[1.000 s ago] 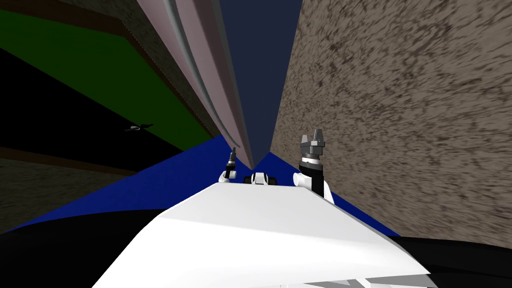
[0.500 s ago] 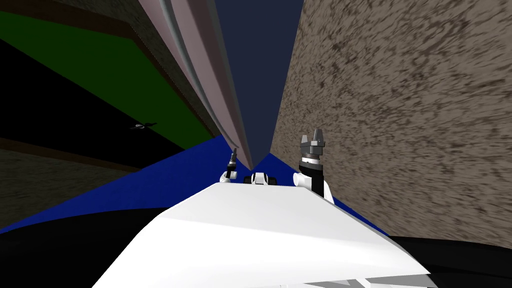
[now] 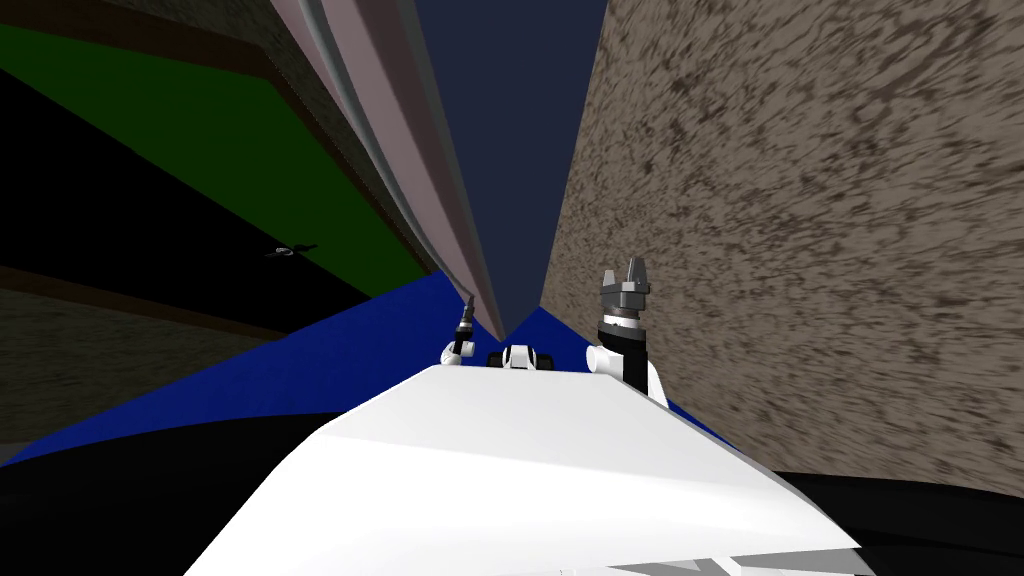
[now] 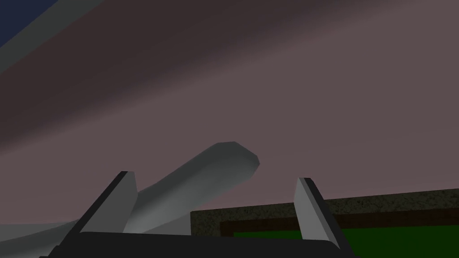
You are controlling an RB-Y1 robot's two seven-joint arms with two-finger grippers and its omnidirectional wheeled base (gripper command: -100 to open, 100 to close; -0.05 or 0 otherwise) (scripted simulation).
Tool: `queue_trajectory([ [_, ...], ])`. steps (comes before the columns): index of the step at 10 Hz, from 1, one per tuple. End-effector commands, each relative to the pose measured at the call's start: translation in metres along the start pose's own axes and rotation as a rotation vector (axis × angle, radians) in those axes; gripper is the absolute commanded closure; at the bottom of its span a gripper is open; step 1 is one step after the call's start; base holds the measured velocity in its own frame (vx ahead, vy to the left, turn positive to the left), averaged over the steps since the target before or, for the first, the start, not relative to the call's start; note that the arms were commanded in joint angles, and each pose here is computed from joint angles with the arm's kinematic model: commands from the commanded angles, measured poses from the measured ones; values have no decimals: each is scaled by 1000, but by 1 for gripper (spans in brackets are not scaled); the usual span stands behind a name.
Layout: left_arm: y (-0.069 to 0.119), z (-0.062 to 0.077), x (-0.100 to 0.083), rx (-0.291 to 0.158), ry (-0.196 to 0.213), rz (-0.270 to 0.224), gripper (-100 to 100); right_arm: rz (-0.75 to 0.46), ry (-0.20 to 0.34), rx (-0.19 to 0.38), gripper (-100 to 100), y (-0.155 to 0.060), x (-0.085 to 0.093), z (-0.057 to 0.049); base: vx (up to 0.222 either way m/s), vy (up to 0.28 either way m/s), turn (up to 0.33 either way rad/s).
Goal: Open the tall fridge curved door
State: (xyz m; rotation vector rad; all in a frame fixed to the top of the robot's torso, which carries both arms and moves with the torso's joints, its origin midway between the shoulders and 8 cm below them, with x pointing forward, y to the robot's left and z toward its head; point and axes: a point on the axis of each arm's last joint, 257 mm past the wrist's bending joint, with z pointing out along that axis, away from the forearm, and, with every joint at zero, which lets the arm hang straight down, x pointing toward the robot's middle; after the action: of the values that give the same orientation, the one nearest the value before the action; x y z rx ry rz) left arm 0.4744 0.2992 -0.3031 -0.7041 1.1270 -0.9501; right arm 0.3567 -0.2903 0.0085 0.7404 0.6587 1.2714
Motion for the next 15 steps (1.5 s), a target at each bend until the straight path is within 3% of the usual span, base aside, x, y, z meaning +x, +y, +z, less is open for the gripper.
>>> queue_trajectory([
  [1, -3, 18, -5, -1, 2, 1, -100, 0, 0, 0, 0, 0, 0, 0, 11, -14, 6],
  [2, -2, 12, -4, 1, 1, 1, -100, 0, 0, 0, 0, 0, 0, 0, 5, -6, 0],
  [3, 0, -2, 0, -2, 0, -1, 100, 0, 0, 0, 0, 0, 0, 0, -6, 14, -8],
  [5, -1, 1, 1, 3, 0, -1, 100, 0, 0, 0, 0, 0, 0, 0, -16, 7, -5],
  [6, 2, 10, -7, -2, 15, 25, -100, 0, 0, 0, 0, 0, 0, 0, -41, -21, -31],
  [15, 16, 63, -59, -48, 73, 168, -100, 0, 0, 0, 0, 0, 0, 0, -57, -44, -26],
])
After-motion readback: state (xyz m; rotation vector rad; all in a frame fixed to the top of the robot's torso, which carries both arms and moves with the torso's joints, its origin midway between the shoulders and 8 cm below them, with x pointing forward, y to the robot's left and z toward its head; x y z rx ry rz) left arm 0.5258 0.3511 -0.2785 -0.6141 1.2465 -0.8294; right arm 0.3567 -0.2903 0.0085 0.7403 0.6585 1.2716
